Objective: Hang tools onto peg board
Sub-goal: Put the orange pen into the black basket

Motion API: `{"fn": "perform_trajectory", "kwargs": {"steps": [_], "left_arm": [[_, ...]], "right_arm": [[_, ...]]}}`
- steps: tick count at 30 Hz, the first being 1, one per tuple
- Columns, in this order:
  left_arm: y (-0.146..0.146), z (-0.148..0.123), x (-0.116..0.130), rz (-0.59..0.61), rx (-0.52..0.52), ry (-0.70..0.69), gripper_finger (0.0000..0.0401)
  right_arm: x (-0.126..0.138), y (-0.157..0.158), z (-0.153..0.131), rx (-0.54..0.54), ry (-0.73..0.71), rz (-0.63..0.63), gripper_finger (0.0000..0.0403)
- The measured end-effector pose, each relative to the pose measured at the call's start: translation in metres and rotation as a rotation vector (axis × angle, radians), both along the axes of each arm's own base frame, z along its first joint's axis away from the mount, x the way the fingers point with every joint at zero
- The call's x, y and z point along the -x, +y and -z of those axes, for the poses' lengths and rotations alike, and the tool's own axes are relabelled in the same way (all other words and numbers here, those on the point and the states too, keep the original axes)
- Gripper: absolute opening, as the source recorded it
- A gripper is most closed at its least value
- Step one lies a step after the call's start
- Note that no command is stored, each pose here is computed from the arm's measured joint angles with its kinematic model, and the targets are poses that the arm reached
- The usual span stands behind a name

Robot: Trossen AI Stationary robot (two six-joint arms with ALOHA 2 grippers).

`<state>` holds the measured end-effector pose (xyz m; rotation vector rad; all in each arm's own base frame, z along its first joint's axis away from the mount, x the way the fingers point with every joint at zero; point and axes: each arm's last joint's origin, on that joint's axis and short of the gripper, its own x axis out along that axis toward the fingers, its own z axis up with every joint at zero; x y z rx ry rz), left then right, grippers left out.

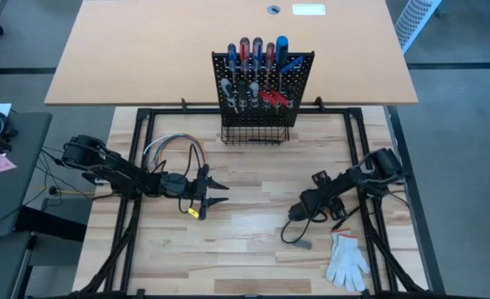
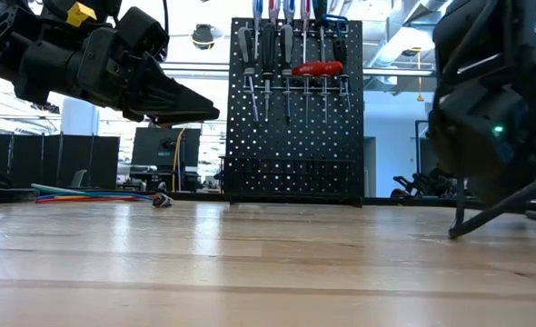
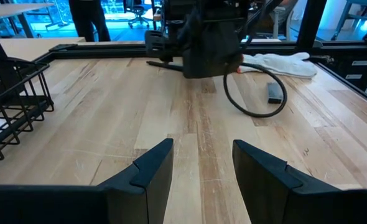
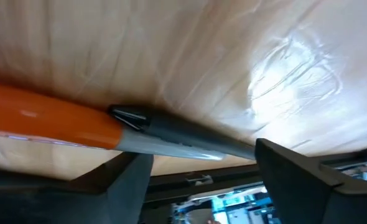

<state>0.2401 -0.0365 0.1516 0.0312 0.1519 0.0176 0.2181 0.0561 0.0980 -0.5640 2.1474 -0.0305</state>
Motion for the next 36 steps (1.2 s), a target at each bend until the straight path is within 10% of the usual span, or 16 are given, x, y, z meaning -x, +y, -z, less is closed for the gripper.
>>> {"fn": "perform_trajectory", "kwargs": {"steps": [16,26,36], "left_arm": [[0.000,0.000,0.000,0.000,0.000,0.000,0.0162],[0.000,0.000,0.000,0.000,0.000,-0.001,0.0162],[0.000,0.000,0.000,0.000,0.000,0.002,0.0162]], "right_arm": [[0.000,-0.014,0.004,0.000,-0.015,0.077,0.0041],[-0.033,-0.008,-0.012,0.011,-0.214,0.064,0.0037],[-0.091,-0.005,-0.056,-0.060,-0.842,0.055,0.0036]]}}
